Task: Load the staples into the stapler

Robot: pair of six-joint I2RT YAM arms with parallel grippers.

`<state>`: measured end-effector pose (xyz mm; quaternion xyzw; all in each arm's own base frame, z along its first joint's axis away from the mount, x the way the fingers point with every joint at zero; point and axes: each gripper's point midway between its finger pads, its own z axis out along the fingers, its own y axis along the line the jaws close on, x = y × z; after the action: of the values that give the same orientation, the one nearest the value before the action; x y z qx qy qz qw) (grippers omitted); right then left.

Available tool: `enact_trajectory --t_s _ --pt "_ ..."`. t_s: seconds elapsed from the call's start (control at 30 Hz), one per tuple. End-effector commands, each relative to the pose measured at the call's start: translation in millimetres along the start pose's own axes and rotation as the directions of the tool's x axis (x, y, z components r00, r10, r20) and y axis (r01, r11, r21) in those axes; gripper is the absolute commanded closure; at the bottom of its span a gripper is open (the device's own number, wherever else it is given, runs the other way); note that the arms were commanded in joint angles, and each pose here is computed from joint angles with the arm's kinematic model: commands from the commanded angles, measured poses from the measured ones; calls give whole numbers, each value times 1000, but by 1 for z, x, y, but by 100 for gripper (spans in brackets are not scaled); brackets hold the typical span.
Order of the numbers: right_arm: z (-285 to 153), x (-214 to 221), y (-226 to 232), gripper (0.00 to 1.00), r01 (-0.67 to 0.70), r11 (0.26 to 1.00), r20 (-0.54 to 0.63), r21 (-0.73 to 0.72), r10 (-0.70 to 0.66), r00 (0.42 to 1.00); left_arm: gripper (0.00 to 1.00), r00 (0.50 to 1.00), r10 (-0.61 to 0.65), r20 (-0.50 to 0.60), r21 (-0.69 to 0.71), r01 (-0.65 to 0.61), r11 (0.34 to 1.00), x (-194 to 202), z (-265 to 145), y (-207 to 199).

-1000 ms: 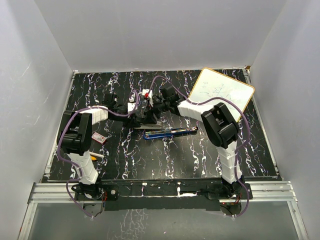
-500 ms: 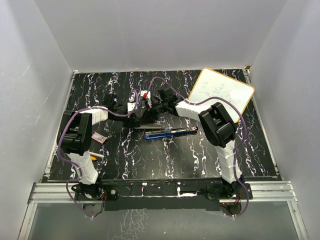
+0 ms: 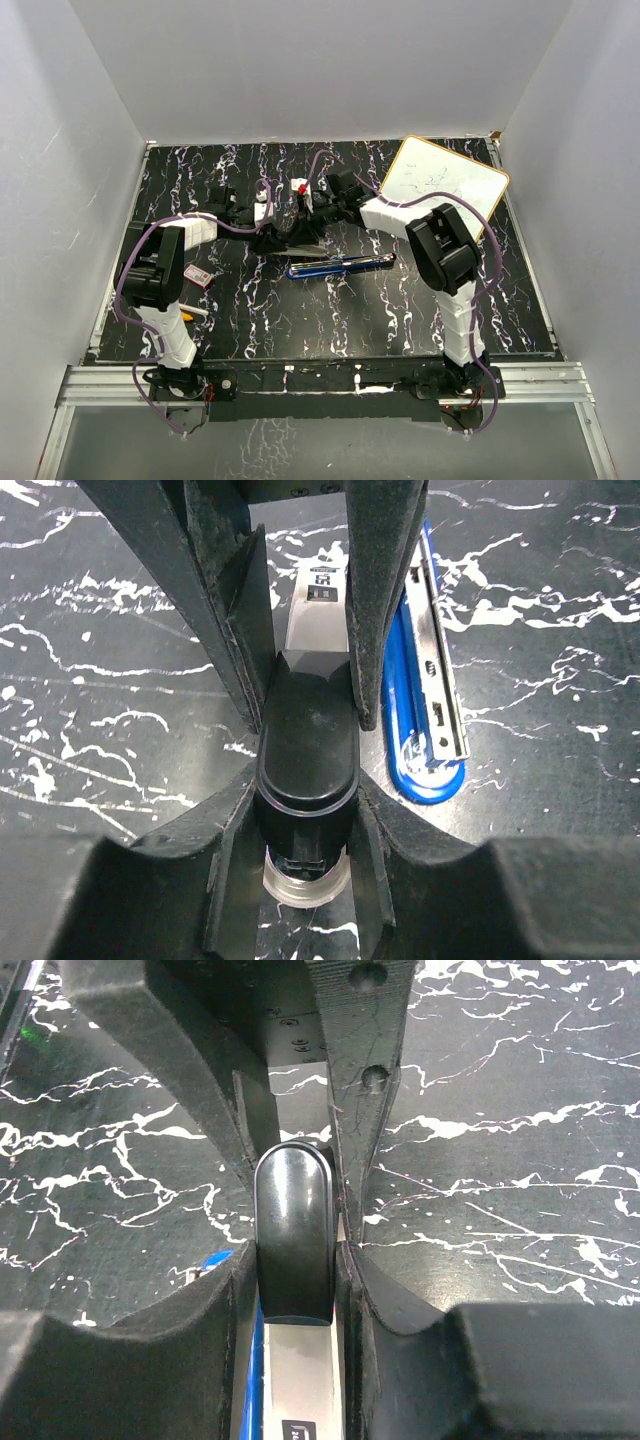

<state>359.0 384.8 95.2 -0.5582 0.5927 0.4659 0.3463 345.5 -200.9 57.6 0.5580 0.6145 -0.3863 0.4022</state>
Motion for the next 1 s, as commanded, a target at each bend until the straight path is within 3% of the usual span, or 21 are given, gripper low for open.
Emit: enact_trajectory --t_s 0.0,0.63,0.8,0.97 --pt "-59 -46 -18 92 136 986 79 98 -144 986 100 998 -54 22 10 54 999 1 -11 -6" --pt "-98 -56 -9 92 23 994 243 107 -49 969 100 996 -54 65 42 51 998 -7 -10 -5" --pt "-95 -40 -15 92 17 987 223 157 -52 973 100 996 -71 62 3 71 997 -4 -8 6" --pt "-84 -19 -28 92 47 972 122 232 -77 989 100 995 -73 60 -30 75 997 -8 4 15"
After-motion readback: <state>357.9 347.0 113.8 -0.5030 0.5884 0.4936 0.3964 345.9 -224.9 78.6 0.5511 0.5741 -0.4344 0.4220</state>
